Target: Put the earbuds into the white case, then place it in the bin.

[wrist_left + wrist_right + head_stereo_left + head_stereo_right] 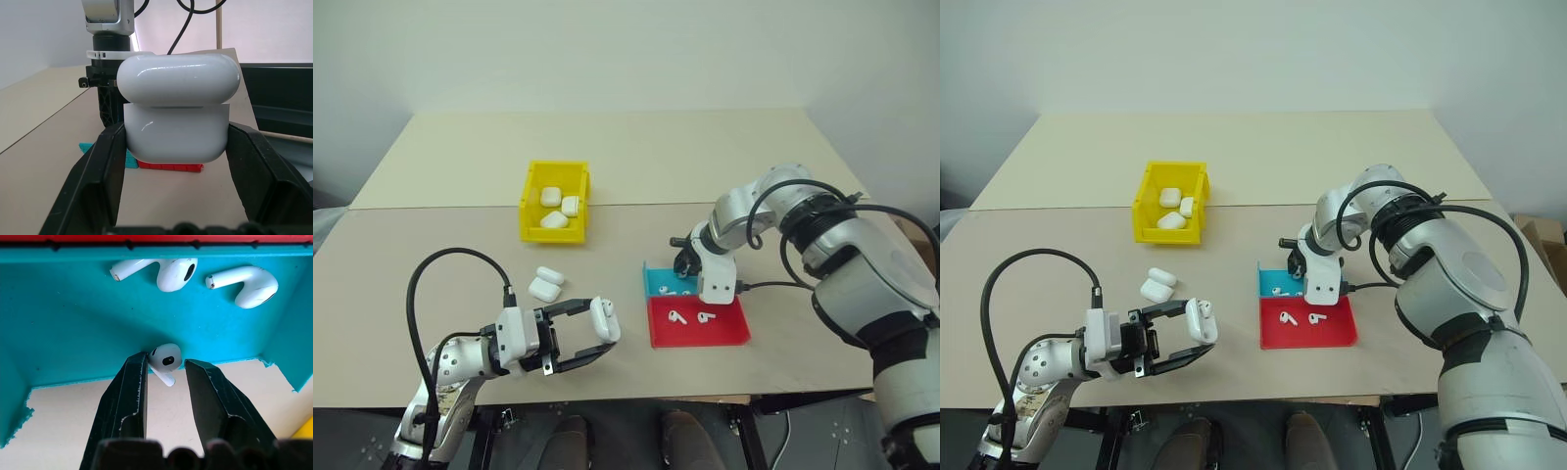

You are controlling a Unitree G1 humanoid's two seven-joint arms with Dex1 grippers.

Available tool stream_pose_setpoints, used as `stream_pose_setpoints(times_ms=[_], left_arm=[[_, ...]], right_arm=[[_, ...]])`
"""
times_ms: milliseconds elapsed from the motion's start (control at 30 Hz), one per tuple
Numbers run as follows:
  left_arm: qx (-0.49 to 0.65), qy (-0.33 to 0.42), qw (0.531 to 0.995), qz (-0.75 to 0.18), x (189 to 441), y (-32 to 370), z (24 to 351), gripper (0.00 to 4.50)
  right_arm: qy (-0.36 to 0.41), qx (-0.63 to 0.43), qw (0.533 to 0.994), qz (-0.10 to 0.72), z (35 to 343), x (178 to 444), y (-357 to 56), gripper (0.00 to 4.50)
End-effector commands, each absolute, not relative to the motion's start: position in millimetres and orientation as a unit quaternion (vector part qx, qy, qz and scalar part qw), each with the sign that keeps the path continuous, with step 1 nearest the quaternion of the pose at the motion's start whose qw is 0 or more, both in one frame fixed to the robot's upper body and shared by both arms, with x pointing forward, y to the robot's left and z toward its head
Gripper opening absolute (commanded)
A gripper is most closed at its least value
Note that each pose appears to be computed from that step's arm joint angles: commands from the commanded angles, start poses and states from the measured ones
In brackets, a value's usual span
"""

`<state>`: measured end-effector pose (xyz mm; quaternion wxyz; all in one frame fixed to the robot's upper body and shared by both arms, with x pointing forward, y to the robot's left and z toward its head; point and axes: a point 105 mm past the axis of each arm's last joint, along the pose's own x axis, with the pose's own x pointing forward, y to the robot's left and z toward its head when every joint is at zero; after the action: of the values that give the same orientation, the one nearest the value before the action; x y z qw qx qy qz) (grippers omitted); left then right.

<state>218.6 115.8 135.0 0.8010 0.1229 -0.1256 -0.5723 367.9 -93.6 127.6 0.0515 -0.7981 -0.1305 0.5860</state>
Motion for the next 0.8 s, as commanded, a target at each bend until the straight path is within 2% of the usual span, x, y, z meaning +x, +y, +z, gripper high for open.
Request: stream_pose_setpoints(times_ms=[33,167,333,600,800], left_arm=[[0.134,-0.148,0.793,-0.576,215.8,113.0,143.6,2.77],[0.134,-0.148,0.793,-0.576,216.1,112.8,143.4,2.77],[0.134,-0.147,0.793,-0.575,216.0,112.7,143.1,2.77],[0.134,-0.147,0.794,-0.574,216.2,112.8,143.0,2.77],[0.134,-0.146,0.795,-0.574,216.3,113.0,142.8,2.77]], right_arm=[[-0.132,-0.793,0.036,0.593,125.9,364.4,-95.7,1.61],[-0.126,-0.794,0.021,0.595,125.4,364.2,-100.4,1.61],[-0.132,-0.796,0.037,0.590,123.7,366.1,-96.7,1.61],[-0.125,-0.795,0.019,0.594,123.3,365.1,-101.2,1.61],[-0.129,-0.794,0.022,0.594,123.6,364.7,-100.0,1.61]])
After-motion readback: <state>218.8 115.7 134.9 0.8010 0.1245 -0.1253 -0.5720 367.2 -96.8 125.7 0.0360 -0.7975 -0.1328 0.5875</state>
